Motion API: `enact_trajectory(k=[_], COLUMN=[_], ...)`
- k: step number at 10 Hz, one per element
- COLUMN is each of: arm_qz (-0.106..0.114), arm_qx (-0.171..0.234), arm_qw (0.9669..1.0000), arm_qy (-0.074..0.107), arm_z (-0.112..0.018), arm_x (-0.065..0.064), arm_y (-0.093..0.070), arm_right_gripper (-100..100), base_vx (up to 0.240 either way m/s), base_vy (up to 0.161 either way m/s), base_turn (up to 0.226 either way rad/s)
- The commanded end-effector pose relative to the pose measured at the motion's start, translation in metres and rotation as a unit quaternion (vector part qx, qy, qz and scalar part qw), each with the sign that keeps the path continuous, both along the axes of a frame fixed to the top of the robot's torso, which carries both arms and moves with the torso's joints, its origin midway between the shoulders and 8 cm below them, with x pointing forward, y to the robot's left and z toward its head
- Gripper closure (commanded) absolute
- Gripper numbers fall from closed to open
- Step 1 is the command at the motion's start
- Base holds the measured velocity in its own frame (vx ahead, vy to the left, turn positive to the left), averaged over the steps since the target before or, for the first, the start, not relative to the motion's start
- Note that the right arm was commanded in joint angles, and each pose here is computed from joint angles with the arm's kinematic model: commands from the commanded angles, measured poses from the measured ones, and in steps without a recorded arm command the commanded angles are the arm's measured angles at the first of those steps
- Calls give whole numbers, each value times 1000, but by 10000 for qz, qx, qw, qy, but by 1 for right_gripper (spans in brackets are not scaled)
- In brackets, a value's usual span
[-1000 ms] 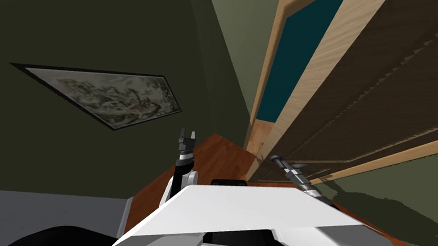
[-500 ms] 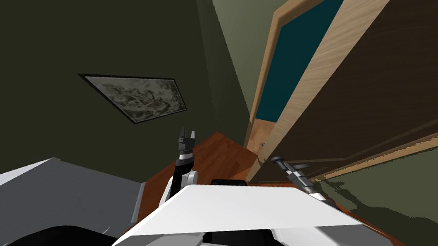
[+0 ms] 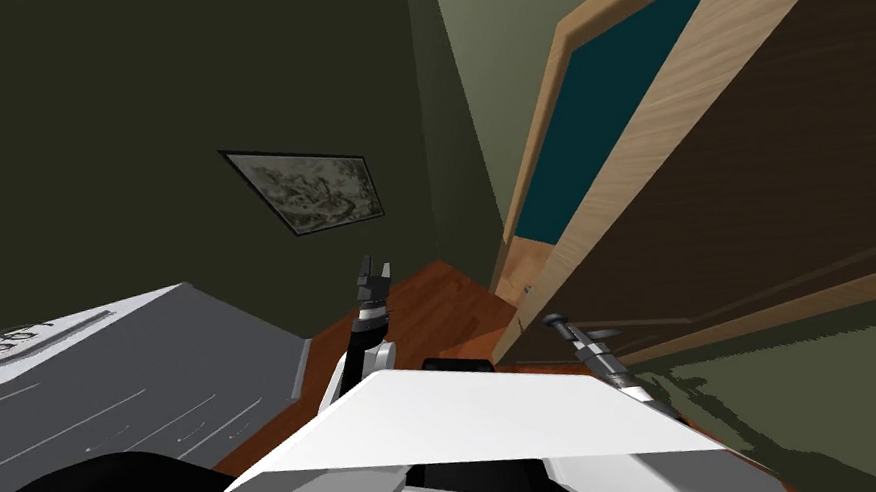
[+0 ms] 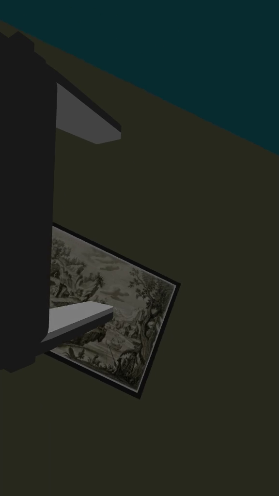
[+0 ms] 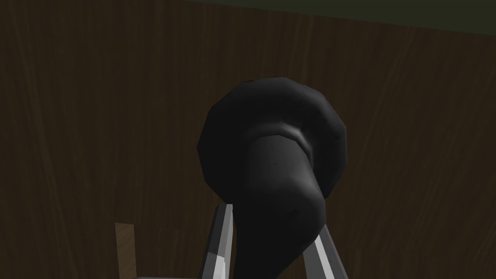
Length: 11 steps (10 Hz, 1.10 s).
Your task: Pull the door open
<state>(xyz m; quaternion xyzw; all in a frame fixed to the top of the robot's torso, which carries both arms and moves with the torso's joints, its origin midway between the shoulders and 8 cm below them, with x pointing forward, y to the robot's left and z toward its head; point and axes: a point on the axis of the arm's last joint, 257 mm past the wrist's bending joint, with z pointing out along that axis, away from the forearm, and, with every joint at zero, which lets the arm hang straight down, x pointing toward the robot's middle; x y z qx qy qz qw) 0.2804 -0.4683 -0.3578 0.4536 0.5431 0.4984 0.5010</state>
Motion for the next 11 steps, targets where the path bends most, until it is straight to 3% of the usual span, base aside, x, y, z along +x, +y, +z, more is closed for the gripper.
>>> enact_trajectory(k=[1,11], arm_qz=[3,153], arm_qx=[-26,-7], arm_qw=[10000,9999], arm_qy=[4,7], arm_z=[1,0], arm_x=[-2,-5], arm_y=[-3,-1], arm_right_gripper=[100,100], base_vx=[-183,-186], base_vy=[-65,-62], base_turn=[134,132])
